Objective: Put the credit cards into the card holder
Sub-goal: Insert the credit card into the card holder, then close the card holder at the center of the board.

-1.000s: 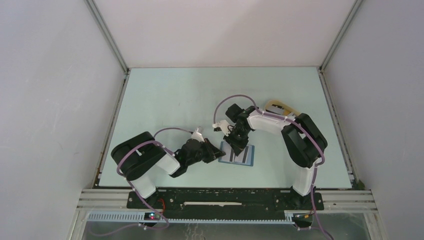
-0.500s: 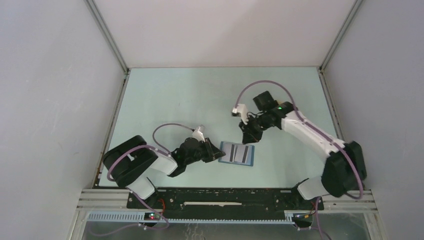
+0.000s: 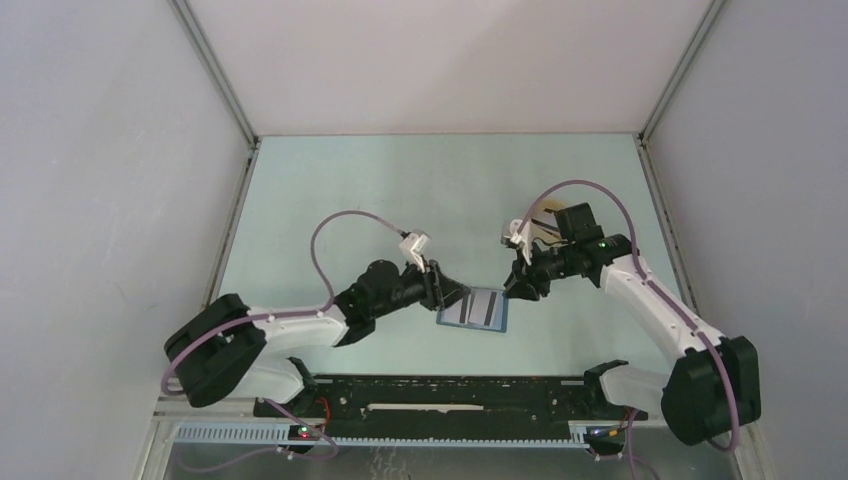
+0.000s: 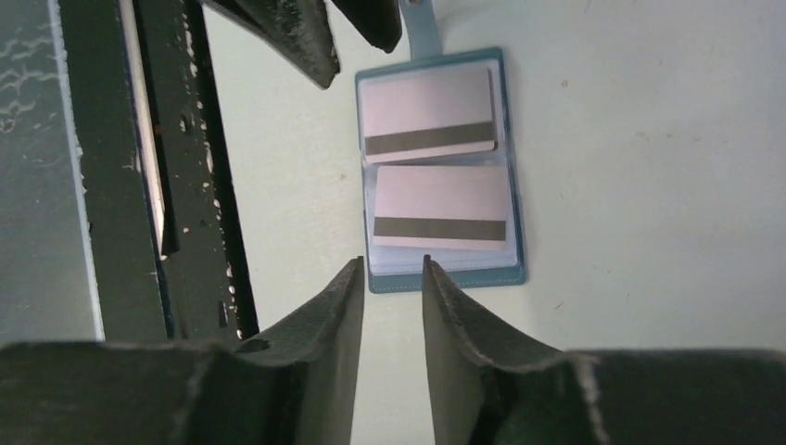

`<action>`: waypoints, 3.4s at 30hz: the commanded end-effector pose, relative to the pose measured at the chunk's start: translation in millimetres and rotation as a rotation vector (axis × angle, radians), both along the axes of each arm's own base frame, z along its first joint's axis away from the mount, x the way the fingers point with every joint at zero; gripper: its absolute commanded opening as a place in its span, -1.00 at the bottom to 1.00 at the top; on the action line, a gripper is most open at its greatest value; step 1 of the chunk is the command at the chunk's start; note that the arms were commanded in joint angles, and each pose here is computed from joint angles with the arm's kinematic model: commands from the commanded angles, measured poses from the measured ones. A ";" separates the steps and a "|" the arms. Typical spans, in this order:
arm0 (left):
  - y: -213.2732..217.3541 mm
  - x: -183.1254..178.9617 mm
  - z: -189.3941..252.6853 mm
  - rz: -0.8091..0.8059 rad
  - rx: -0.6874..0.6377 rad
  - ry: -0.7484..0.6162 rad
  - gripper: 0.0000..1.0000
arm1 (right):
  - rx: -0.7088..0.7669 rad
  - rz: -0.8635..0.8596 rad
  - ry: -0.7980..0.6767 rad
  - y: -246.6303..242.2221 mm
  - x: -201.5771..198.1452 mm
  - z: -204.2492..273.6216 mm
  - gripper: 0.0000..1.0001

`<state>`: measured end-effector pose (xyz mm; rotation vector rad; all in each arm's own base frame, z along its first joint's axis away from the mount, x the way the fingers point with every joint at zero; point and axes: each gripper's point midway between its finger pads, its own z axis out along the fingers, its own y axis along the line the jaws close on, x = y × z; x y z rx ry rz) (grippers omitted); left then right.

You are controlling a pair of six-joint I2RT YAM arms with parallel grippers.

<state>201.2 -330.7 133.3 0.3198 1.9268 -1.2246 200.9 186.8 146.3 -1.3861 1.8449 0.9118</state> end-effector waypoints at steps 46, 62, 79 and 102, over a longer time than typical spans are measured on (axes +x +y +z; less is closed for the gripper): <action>-66.3 27.1 -86.8 0.048 0.512 0.240 0.45 | -0.203 -0.294 0.431 -21.9 41.5 -50.5 -0.16; -68.0 4.4 -81.7 -0.006 0.481 0.298 0.33 | -0.208 -0.300 0.441 -23.5 41.5 -52.3 -0.16; -72.0 -0.3 -57.7 0.002 0.343 0.278 0.31 | -0.215 -0.311 0.454 -25.4 42.2 -55.7 -0.17; 64.9 16.0 14.8 0.314 0.179 -0.242 0.99 | 0.001 0.237 -0.263 -3.5 -11.3 -15.1 -0.07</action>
